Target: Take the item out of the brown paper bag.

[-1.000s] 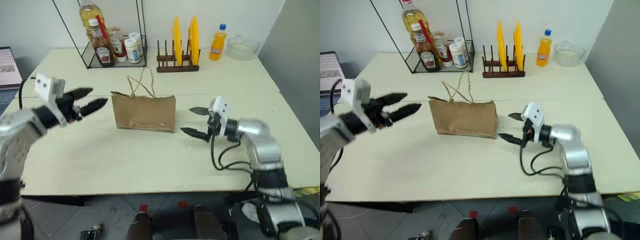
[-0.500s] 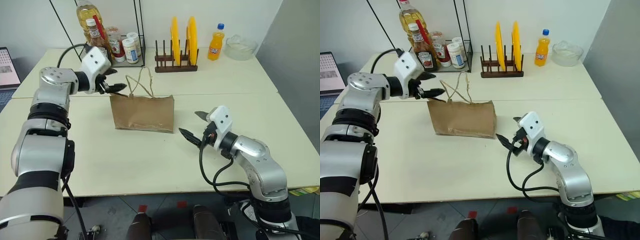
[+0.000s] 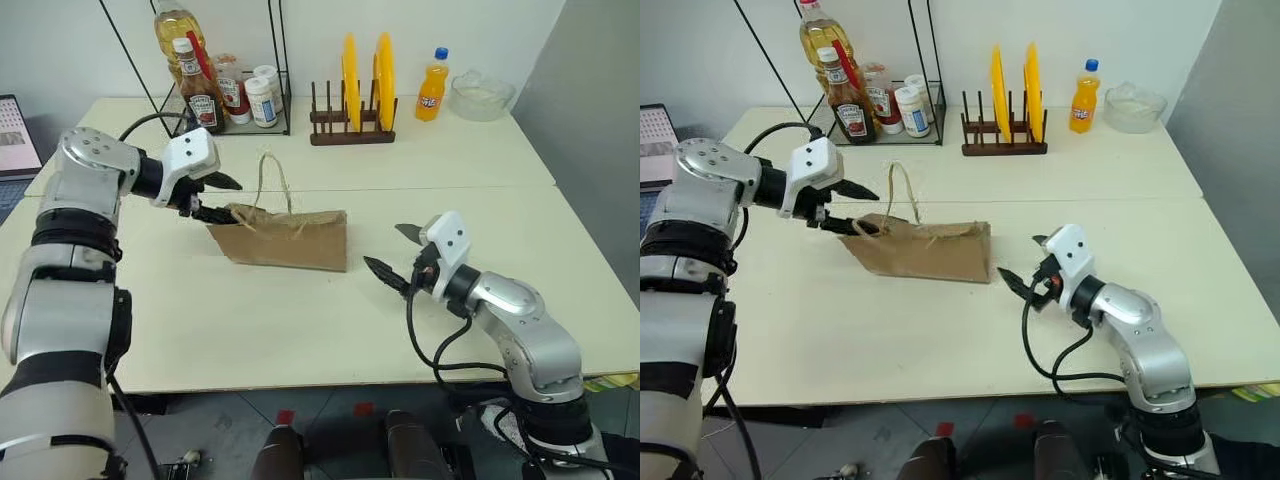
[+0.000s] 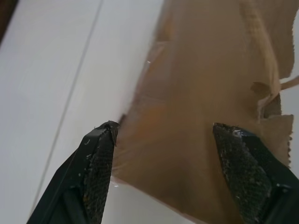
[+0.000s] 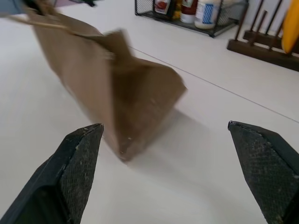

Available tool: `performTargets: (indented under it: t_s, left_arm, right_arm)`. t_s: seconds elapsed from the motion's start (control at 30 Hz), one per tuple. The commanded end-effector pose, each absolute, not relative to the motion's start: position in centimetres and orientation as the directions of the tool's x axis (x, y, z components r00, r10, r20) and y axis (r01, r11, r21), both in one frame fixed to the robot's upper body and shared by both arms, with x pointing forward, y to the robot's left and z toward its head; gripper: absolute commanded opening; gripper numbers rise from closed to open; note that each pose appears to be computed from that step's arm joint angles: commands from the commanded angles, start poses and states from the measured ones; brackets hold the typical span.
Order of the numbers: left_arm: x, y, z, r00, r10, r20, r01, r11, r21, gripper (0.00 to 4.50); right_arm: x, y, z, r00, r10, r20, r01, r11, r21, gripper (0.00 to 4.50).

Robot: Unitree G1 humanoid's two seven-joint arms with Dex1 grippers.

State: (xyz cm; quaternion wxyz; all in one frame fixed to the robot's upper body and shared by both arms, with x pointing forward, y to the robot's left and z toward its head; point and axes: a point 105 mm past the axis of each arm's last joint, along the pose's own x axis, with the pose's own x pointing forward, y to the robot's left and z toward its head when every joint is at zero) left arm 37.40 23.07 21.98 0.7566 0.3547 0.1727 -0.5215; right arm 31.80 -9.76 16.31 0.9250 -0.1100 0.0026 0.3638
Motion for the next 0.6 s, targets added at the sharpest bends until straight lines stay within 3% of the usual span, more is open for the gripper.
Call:
performTargets:
  t_s: [0.03, 0.2, 0.43, 0.6]
  left_arm:
    - [34.8, 22.3, 23.4, 0.359, -0.699, -0.619, 0.921, 0.158, 0.356, 3.44]
    - [32.4, 21.9, 22.6, 0.347, -0.691, -0.634, 0.928, 0.155, 0.339, 3.44]
    - [30.8, 21.3, 24.3, 0.381, -0.697, -0.607, 0.909, 0.165, 0.382, 3.44]
    - [28.1, 21.0, 23.2, 0.311, -0.663, -0.681, 0.916, 0.019, 0.401, 3.44]
  right_arm:
    - [32.6, -10.9, 18.1, 0.741, 0.671, -0.029, -0.657, 0.715, -0.24, 4.48]
    - [33.6, -11.0, 18.4, 0.73, 0.683, -0.025, -0.666, 0.702, -0.252, 4.48]
    - [33.8, -10.5, 18.2, 0.705, 0.709, -0.026, -0.69, 0.678, -0.253, 4.48]
    - [33.3, -10.5, 17.9, 0.668, 0.742, -0.057, -0.726, 0.633, -0.269, 4.48]
